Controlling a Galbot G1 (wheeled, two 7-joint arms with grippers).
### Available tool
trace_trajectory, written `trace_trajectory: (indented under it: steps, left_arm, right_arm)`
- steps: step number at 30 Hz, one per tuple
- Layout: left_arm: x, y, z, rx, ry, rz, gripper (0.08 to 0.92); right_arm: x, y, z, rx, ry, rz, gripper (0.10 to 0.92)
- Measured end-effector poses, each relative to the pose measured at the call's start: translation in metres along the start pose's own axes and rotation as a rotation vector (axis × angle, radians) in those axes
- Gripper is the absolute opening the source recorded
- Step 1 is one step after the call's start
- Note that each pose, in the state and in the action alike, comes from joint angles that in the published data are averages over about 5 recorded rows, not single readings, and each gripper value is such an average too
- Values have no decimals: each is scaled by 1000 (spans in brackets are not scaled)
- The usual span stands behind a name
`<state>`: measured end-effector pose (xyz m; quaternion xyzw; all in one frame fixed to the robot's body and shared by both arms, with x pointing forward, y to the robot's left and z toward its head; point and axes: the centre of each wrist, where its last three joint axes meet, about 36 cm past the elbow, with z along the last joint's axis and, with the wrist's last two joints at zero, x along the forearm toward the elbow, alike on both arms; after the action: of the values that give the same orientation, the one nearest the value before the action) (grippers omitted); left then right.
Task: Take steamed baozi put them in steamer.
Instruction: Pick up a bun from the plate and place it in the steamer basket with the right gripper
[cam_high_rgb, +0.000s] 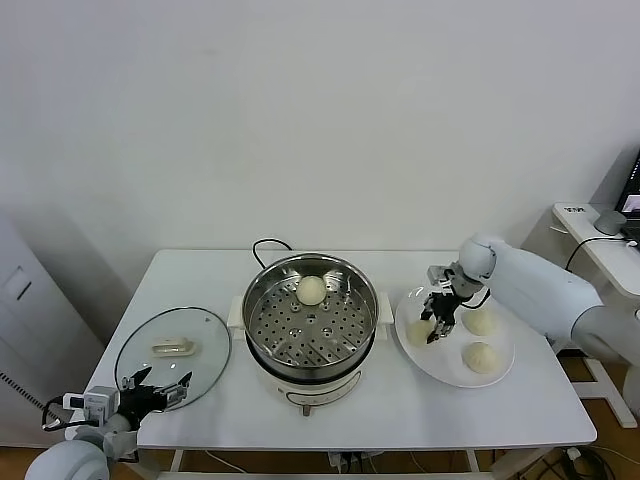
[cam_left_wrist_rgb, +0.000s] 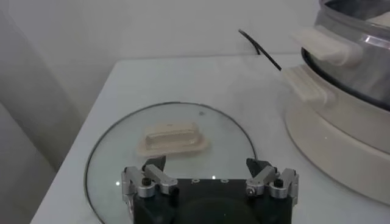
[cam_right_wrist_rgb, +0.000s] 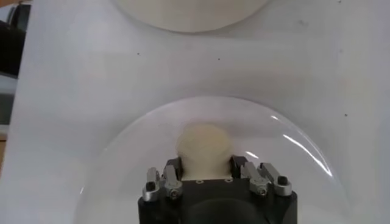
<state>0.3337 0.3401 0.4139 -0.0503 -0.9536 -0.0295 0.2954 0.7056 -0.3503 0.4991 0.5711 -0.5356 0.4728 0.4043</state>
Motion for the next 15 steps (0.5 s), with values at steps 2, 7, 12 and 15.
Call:
trace_trajectory:
  steps: [2,7,12,15]
  left_arm:
    - [0,0,-1,-1,-1,-1,823]
    - [-1,0,-1,-2,-3,0,823]
    - [-1,-1,-2,-3,-4,1,823]
    - [-1,-1,-2,-5,-5,0,823]
  right_arm:
    - [21,-3,-6,10,-4,3,492]
    - [78,-9,-32,41,-14,8,493]
    - [135,-10,-63,59,-27,20,494]
    - [164,-8,-79,56,-48,33,492]
